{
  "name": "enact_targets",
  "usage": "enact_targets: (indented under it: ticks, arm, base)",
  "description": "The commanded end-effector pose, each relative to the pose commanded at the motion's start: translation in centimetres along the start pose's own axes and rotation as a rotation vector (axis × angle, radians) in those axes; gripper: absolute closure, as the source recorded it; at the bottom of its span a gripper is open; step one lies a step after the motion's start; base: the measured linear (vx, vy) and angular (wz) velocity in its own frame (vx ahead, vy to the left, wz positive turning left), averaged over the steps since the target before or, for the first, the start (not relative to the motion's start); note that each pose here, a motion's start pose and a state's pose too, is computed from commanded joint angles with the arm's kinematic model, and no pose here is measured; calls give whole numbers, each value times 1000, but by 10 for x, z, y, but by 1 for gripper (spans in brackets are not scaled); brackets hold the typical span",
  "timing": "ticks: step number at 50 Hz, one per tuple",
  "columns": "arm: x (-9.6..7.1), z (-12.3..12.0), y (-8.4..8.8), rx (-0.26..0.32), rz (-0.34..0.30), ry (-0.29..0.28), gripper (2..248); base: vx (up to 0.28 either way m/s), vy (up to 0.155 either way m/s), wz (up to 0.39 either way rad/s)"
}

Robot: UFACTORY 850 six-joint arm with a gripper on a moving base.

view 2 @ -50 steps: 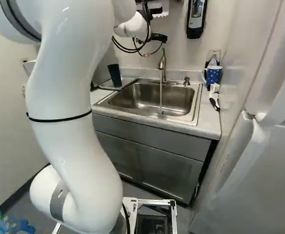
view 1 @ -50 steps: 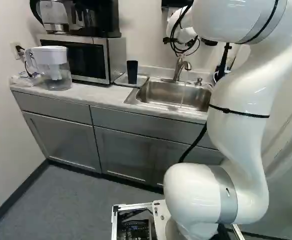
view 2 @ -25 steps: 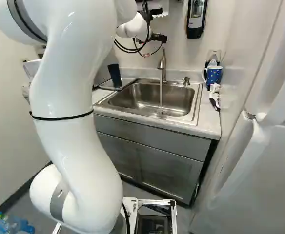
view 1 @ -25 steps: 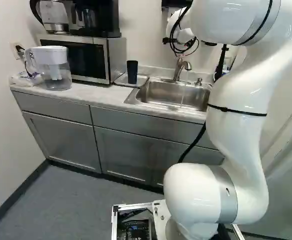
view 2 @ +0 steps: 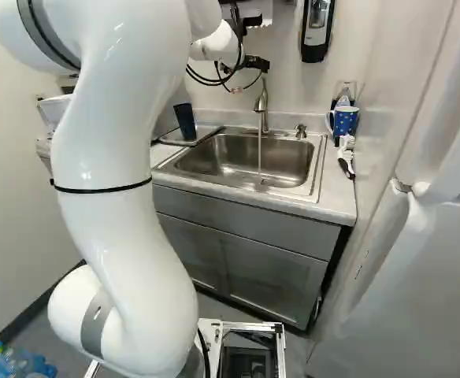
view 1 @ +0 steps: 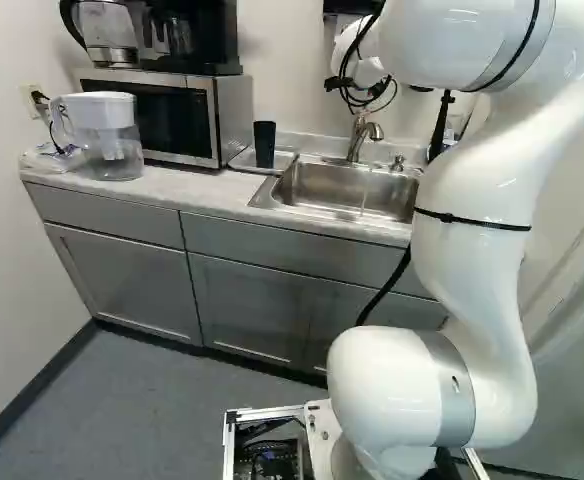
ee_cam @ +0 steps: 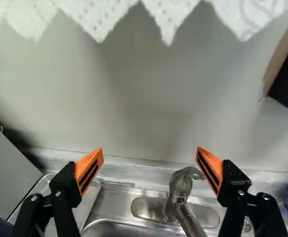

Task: Rinse the cup and place it in the tray

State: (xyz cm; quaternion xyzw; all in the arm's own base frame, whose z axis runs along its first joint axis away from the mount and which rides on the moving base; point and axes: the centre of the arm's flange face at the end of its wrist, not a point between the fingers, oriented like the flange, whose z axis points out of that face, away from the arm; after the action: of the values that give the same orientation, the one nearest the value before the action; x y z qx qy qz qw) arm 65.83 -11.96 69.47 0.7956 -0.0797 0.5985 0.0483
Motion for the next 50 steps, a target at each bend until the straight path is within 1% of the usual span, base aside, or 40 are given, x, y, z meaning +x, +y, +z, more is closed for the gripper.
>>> enact_targets:
  ticks: [27,50]
  arm:
    - [-4,0,0,0,0,-42,3]
    - [-8,-12,-5,6,-2,-65,3]
  base:
    - [0,0,0]
    - [0,0,0]
